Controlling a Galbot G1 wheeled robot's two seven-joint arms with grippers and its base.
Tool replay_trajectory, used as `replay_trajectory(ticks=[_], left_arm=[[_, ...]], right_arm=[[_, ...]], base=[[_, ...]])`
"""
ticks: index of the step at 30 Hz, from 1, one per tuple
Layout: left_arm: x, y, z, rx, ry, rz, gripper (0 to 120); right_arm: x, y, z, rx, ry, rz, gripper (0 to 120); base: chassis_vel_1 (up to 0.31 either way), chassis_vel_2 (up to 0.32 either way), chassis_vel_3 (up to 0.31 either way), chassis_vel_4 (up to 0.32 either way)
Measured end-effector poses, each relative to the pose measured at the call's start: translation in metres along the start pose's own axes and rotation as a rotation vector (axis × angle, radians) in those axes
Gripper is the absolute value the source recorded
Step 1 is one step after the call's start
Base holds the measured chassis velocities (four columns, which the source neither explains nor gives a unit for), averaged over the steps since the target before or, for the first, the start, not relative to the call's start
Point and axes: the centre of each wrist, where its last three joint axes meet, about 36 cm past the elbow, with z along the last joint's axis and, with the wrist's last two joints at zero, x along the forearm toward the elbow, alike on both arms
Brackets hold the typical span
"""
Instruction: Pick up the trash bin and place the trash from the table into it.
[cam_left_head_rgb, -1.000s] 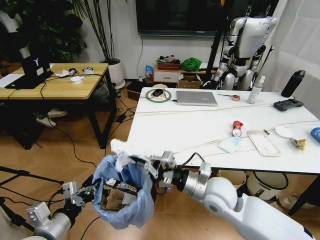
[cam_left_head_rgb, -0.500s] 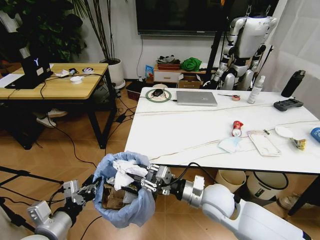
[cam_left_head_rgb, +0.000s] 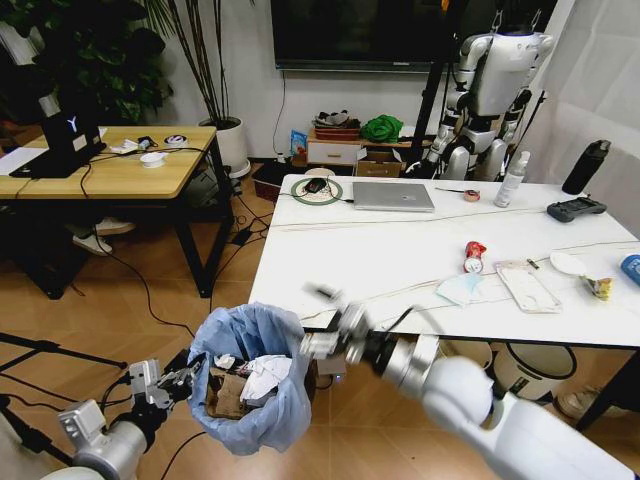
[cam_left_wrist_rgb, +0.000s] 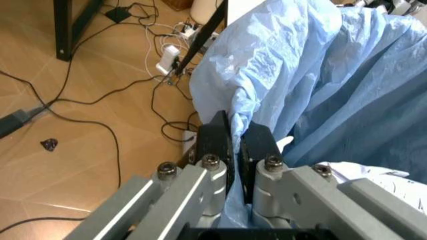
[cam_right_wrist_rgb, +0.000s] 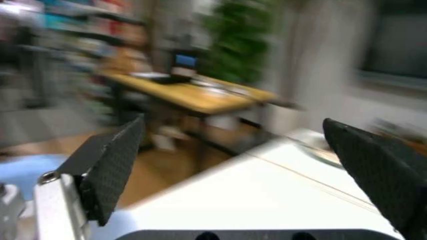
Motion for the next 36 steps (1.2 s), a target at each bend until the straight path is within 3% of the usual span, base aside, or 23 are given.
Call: replay_trajectory(ticks=[3,4,7,10,17,24,36], left_arm=[[0.001,-0.001,0.0,0.002,0.0,0.004,0],[0.001,-0.001,0.0,0.002,0.0,0.004,0],[0.001,-0.001,0.0,0.003,-0.005,0.006,0],[0.002,-0.002,-0.001,0.004,-0.008,0.008,0],[0.002,-0.002,-0.001,0.005,-0.013,0.006,0],[0.002,-0.002,0.0,0.006,-0.012,0.004,0],[0.005,-0.003,-0.001,0.001,-0.018,0.003,0]], right_arm=[[0.003,-0.051,0.001,-0.023,0.099,0.287,100],[0.003,-0.051,0.001,-0.023,0.099,0.287,100],[0.02,-0.106,0.005,-0.069,0.219,0.51,100],[0.043,-0.143,0.016,-0.141,0.345,0.609,100],[0.061,-0.167,0.047,-0.316,0.456,0.621,100],[0.062,-0.176,0.062,-0.348,0.501,0.629,100],[0.06,-0.173,0.078,-0.339,0.534,0.606,59]], base=[[0.0,0.0,0.0,0.0],[0.0,0.0,0.0,0.0],[0.0,0.0,0.0,0.0],[0.0,0.0,0.0,0.0],[0.0,0.0,0.0,0.0],[0.0,0.0,0.0,0.0],[0.0,0.0,0.0,0.0]])
